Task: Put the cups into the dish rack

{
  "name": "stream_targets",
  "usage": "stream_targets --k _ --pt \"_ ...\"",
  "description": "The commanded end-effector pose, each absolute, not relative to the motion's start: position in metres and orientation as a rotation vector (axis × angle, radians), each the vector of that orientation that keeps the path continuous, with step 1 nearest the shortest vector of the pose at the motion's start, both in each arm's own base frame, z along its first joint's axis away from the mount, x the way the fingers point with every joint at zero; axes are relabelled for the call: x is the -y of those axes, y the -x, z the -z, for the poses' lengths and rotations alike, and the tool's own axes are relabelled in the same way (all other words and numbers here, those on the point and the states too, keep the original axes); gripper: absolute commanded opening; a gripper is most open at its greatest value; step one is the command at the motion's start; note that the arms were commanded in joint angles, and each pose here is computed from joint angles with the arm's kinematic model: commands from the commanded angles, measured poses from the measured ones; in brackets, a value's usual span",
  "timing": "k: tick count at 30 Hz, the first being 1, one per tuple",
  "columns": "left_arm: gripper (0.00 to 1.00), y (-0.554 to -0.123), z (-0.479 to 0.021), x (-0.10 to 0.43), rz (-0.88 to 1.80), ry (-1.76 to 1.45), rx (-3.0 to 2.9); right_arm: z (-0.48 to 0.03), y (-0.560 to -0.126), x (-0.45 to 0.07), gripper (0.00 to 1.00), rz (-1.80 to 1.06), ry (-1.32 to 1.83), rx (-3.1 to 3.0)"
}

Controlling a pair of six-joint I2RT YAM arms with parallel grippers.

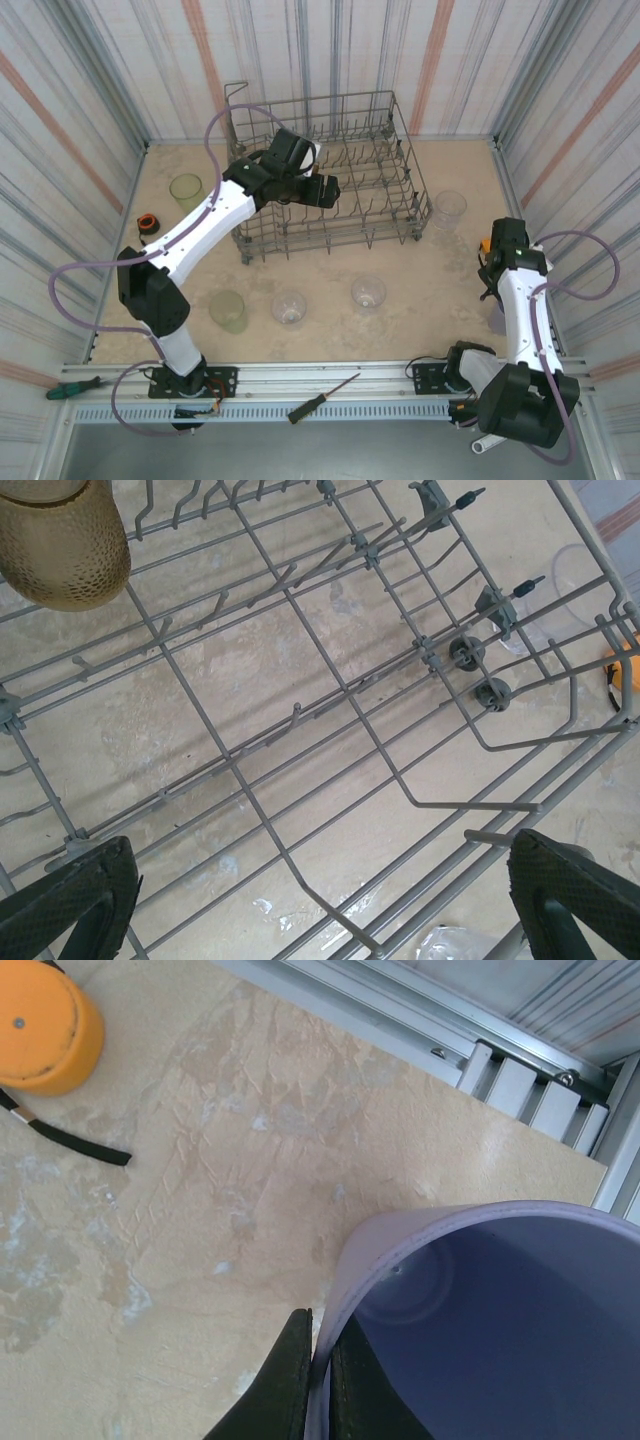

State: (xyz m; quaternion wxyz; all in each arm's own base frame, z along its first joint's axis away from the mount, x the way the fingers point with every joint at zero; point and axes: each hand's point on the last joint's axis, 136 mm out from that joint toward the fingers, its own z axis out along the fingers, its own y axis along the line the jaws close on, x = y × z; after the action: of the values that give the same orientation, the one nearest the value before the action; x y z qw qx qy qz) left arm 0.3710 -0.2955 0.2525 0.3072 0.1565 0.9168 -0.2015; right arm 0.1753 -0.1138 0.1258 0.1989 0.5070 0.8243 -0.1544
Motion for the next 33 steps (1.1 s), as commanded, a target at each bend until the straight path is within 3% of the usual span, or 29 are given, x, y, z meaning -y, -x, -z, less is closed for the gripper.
stream_targets --k 1,19,33 --pt "0.99 -0.369 -0.27 0.287 0.54 -0.408 -2.376 -0.138 -0.169 0.112 0.0 0.401 -1.438 -2.281" --pt "0.99 -0.369 -0.272 0.275 0.548 -0.347 -2.385 -0.195 -0.182 0.105 0.0 0.262 -1.317 -2.199" --pt "0.99 -0.362 -0.274 0.271 0.567 -0.337 -2.366 -0.294 -0.204 0.095 0.0 0.153 -1.183 -2.065"
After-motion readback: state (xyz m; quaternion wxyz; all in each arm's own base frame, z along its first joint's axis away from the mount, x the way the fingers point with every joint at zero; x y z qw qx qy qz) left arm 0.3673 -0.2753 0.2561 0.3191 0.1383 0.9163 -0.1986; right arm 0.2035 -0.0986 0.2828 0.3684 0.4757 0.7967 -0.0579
